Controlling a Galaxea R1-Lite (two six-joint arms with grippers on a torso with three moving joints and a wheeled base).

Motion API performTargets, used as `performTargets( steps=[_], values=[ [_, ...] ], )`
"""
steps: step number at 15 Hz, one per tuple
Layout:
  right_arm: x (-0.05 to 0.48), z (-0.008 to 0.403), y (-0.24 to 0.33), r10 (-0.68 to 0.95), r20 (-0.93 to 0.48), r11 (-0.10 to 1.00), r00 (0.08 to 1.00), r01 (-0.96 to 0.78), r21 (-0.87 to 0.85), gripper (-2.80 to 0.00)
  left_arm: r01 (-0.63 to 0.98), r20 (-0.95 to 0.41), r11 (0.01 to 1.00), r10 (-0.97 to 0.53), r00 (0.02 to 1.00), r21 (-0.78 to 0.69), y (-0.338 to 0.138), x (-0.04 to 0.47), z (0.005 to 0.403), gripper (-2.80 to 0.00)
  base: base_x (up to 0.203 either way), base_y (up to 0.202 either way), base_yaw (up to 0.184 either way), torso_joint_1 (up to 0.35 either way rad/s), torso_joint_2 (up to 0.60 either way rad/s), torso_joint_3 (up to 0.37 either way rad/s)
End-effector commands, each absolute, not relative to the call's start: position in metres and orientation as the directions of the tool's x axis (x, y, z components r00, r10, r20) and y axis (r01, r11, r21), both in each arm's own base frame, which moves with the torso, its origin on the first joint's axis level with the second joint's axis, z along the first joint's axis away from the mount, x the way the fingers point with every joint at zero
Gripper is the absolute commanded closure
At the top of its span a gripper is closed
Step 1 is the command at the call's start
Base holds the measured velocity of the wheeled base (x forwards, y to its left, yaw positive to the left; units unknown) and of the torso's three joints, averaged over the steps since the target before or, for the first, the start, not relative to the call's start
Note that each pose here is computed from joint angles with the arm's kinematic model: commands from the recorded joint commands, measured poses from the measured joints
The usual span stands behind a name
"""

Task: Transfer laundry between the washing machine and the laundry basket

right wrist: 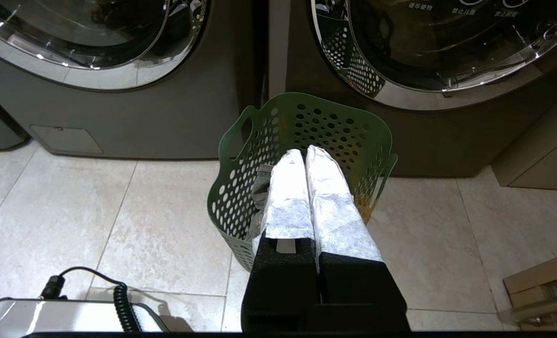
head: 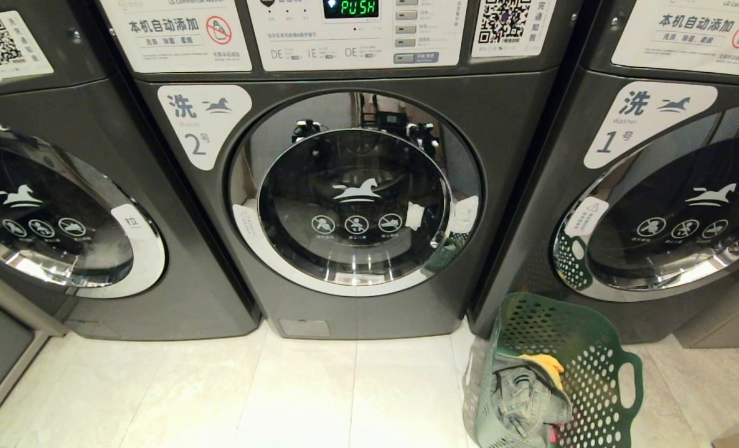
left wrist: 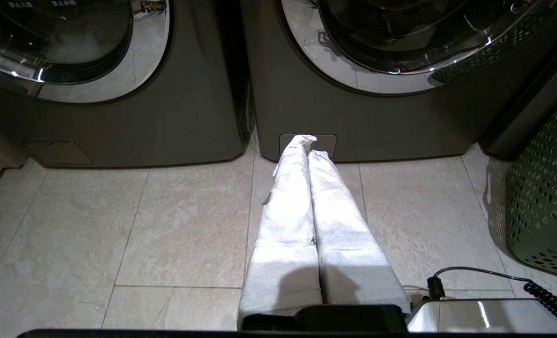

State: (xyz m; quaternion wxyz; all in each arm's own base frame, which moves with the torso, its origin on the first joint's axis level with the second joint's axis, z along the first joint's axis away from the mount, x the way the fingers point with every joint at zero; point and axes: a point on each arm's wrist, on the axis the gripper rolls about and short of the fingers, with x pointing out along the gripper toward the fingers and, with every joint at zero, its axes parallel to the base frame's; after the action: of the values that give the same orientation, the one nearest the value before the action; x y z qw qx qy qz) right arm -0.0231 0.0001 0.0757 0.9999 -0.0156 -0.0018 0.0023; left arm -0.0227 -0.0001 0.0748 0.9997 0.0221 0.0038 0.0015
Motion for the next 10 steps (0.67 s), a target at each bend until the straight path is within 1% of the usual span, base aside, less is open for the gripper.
performTargets(
  steps=[1, 5, 8, 10],
  values=[
    [-0.0228, 0.0752, 0.0001, 0.005, -0.003, 1.000, 1.000, -0.005, -0.024, 0.00, -0.003, -0.006, 0.999, 0.003, 1.000, 0.044, -0.0001, -0.0227, 0.0750, 0.00, 0.000, 0.000, 0.000, 0.000, 0.00, 0.000],
    [-0.0227, 0.0754, 0.0001, 0.005, -0.003, 1.000, 1.000, -0.005, -0.029, 0.00, -0.004, -0.006, 0.999, 0.005, 1.000, 0.044, -0.0001, -0.0228, 0.0749, 0.00, 0.000, 0.000, 0.000, 0.000, 0.00, 0.000],
    [-0.0228, 0.0755, 0.0001, 0.003, 0.000, 1.000, 1.000, -0.003, 0.022, 0.00, -0.003, -0.006, 0.999, 0.003, 1.000, 0.044, -0.0001, -0.0227, 0.0750, 0.00, 0.000, 0.000, 0.000, 0.000, 0.00, 0.000],
    [-0.0227, 0.0755, -0.0001, -0.003, -0.001, 1.000, 1.000, 0.003, 0.028, 0.00, -0.003, -0.006, 0.999, 0.004, 1.000, 0.044, -0.0001, -0.0228, 0.0750, 0.00, 0.000, 0.000, 0.000, 0.000, 0.00, 0.000]
  ],
)
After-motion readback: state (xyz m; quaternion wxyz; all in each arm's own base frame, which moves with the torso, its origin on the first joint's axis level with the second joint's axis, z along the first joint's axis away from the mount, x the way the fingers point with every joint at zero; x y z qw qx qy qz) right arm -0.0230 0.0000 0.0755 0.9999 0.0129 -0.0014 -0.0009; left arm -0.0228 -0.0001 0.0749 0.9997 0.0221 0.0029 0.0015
